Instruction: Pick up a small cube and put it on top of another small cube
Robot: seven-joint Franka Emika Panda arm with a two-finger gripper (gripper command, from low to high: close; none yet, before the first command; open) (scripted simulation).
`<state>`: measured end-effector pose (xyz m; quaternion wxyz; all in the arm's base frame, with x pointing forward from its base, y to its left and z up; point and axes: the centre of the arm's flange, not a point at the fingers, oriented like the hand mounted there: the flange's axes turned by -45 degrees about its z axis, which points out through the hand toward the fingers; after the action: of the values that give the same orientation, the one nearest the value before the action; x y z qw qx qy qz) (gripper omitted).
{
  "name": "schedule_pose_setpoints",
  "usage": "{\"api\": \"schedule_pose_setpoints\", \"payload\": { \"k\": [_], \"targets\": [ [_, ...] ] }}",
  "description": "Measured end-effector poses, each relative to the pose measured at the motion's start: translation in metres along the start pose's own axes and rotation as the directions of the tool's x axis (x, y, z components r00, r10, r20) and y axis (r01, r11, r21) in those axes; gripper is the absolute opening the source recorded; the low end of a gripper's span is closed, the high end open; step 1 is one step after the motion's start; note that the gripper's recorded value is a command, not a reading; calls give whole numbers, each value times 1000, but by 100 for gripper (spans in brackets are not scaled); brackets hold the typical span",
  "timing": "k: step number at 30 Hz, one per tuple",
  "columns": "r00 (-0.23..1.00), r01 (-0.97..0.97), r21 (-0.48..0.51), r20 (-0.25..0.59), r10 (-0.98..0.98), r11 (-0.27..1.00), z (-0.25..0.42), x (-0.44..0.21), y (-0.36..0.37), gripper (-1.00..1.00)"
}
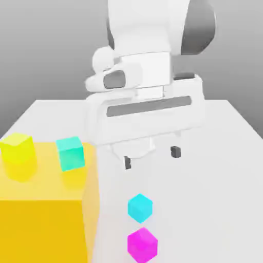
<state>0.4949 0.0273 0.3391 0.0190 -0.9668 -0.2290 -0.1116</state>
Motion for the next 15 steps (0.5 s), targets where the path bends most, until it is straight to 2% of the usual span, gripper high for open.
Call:
{"api": "schedule_pose_setpoints", "payload": {
  "k": [7, 12, 13, 15],
  "targets": [
    [970, 145, 44, 192, -151, 988, 119, -49, -11, 0],
    [960, 167, 51, 218, -174, 985, 183, -68, -13, 0],
    [960, 166, 52, 219, -174, 985, 193, -71, -13, -100],
    [960, 166, 52, 219, -174, 985, 193, -71, -13, -100]
  ]
}}
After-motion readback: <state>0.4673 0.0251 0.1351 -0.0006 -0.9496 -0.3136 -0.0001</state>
